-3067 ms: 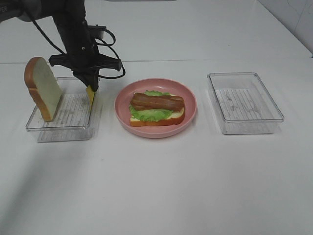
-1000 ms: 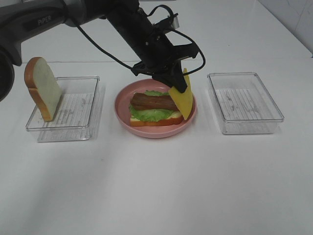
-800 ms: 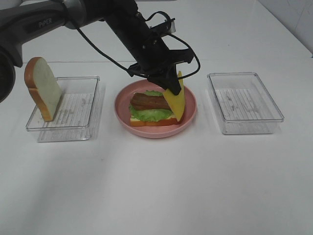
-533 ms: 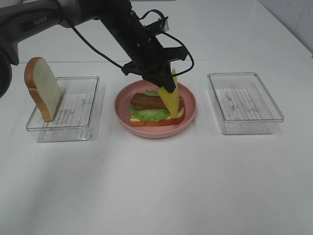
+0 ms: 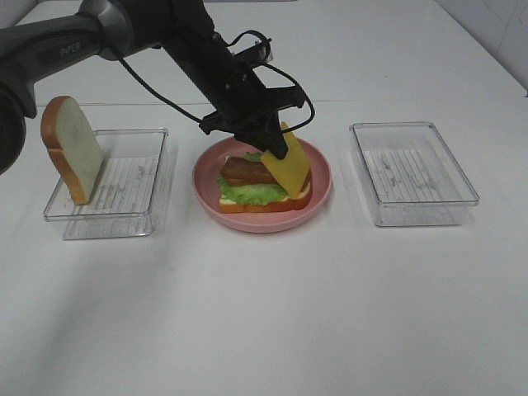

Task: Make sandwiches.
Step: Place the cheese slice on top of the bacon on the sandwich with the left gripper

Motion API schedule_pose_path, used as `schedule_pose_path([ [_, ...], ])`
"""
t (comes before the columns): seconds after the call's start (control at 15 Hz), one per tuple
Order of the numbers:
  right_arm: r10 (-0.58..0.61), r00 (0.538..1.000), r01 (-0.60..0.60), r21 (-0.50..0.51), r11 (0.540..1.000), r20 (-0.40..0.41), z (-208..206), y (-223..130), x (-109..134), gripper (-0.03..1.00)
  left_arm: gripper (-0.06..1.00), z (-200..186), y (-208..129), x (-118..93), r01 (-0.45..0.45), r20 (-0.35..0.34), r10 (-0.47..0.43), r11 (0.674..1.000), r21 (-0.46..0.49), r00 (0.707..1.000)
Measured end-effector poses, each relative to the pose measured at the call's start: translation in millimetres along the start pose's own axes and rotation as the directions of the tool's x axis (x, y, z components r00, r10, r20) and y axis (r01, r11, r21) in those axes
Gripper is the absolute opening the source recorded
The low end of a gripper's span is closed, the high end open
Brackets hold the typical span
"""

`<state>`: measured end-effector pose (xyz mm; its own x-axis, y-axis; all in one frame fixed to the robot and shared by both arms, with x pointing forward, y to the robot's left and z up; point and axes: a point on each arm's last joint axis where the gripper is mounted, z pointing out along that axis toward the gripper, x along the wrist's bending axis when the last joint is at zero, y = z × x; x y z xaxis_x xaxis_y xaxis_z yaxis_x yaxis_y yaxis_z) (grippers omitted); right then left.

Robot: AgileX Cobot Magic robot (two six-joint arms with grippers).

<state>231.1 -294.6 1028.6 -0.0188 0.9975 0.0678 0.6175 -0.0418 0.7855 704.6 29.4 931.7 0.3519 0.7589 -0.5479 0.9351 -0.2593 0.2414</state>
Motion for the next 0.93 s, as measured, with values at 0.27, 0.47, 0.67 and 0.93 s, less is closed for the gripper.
schedule_pose_path([
  [0.27, 0.0, 1.0, 0.0, 0.0, 1.0, 0.0, 0.0, 0.0, 0.0, 0.94, 0.0, -0.4, -0.6, 7.3, 0.016, -0.081, -0.016, 1.0, 0.006, 0.997],
  [0.47, 0.0, 1.0, 0.0, 0.0, 1.0, 0.0, 0.0, 0.0, 0.0, 0.94, 0.0, -1.1, -0.8, 12.5, 0.016, -0.138, -0.015, 1.0, 0.007, 0.99],
  [0.67, 0.0, 1.0, 0.0, 0.0, 1.0, 0.0, 0.0, 0.0, 0.0, 0.94, 0.05, -1.3, -0.8, 14.0, 0.029, -0.155, -0.028, 1.0, 0.005, 0.988],
  [0.93, 0.0, 1.0, 0.0, 0.0, 1.0, 0.0, 0.0, 0.0, 0.0, 0.94, 0.71, -16.2, 6.2, 10.7, 0.034, -0.22, -0.039, 0.999, -0.026, 0.975],
])
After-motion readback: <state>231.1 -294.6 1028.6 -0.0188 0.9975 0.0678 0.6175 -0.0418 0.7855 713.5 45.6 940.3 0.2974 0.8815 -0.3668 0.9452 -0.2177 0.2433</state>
